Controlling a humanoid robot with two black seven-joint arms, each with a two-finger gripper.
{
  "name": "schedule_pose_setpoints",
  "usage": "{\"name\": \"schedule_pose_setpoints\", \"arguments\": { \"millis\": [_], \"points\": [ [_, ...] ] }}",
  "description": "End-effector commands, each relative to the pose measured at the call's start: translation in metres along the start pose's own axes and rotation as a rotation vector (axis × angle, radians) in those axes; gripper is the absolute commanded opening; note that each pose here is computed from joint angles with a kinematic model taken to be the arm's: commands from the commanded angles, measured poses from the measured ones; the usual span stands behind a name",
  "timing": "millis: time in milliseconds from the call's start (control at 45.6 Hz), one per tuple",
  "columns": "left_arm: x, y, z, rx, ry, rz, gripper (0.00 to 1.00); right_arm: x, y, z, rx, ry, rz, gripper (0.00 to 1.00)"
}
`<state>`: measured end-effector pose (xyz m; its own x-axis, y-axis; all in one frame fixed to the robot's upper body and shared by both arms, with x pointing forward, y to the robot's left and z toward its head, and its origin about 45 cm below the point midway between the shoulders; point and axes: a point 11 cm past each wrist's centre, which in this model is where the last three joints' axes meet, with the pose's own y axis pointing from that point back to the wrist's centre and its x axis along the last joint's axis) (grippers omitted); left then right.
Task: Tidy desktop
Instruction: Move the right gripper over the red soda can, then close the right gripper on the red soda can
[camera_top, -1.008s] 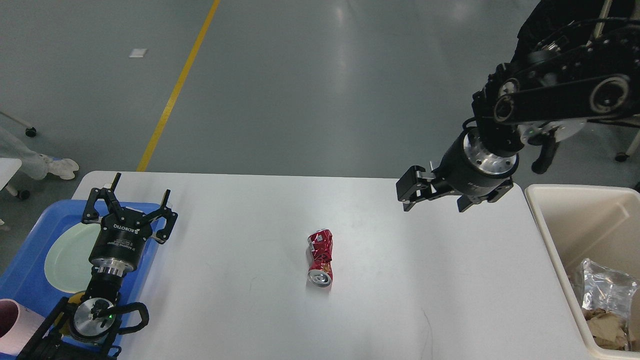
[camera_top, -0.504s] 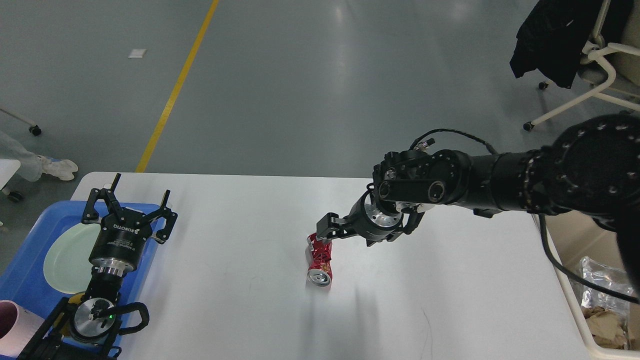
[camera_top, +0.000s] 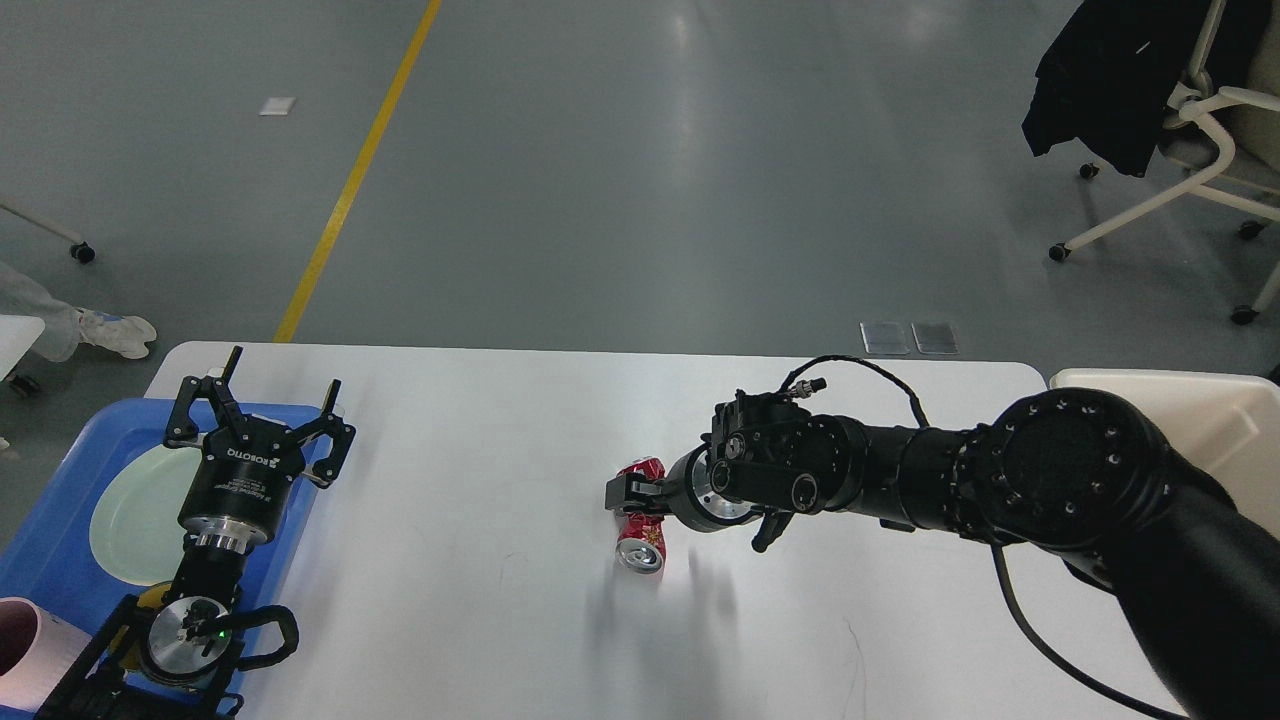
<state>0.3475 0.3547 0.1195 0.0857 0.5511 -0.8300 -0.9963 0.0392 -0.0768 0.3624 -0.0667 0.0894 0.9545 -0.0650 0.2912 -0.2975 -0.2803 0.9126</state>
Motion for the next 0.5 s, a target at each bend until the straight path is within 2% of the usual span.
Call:
{"name": "schedule_pose_setpoints", "arguments": {
  "millis": [0, 482],
  "points": [
    [0.0, 0.0, 0.0, 0.0, 0.0, 0.0, 0.96, -0.004, -0.005, -0.002, 0.025, -0.054, 0.032, 0.98],
    [0.0, 0.001, 0.0, -0.001, 0.0, 0.0, 0.96, -0.029, -0.023, 0.01, 0.046, -0.192, 0.039, 0.97]
  ]
}}
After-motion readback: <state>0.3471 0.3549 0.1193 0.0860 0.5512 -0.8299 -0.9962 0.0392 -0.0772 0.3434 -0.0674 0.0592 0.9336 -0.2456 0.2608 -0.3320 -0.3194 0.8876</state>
